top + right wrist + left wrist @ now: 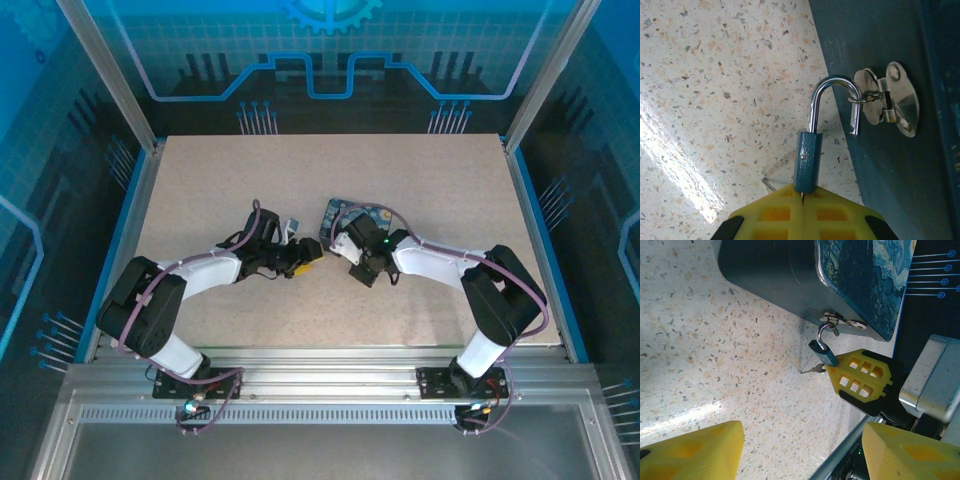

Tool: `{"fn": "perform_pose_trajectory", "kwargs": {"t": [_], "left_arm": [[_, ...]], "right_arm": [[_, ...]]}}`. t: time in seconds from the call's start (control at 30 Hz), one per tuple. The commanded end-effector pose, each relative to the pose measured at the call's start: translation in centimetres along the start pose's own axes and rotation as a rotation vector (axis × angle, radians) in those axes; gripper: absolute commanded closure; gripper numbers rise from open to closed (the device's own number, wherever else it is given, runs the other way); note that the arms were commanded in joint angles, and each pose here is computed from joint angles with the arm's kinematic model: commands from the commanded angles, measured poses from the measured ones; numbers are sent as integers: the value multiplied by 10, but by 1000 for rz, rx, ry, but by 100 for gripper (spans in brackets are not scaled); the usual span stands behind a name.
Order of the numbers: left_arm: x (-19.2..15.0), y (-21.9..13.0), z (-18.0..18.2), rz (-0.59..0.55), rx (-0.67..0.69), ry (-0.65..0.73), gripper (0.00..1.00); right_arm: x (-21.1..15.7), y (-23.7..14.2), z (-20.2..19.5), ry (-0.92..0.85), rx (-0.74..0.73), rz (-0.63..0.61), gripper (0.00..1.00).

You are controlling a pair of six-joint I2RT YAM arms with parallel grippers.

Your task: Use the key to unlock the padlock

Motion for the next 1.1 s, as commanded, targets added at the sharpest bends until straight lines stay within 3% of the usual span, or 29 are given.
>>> {"fn": "perform_pose_trajectory", "kwargs": {"t": [0.0, 1.07], "left_arm": [[2, -2, -2, 12, -7, 16, 36], [2, -2, -1, 10, -2, 10, 36]], "right_arm": [[4, 3, 5, -49, 15, -11, 100], [6, -3, 6, -102, -7, -59, 100]]}}
Point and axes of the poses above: each hand's point on the last joint's axis, 136 mm out from that joint toward the fingers, its own y axis out along the fingers, its own z axis along the line the jaws close on, x = y × z, the point moved 10 cm from there along -y, back along the fingers, and after that the axes turned 5 degrees about y, right-handed, at the moved point
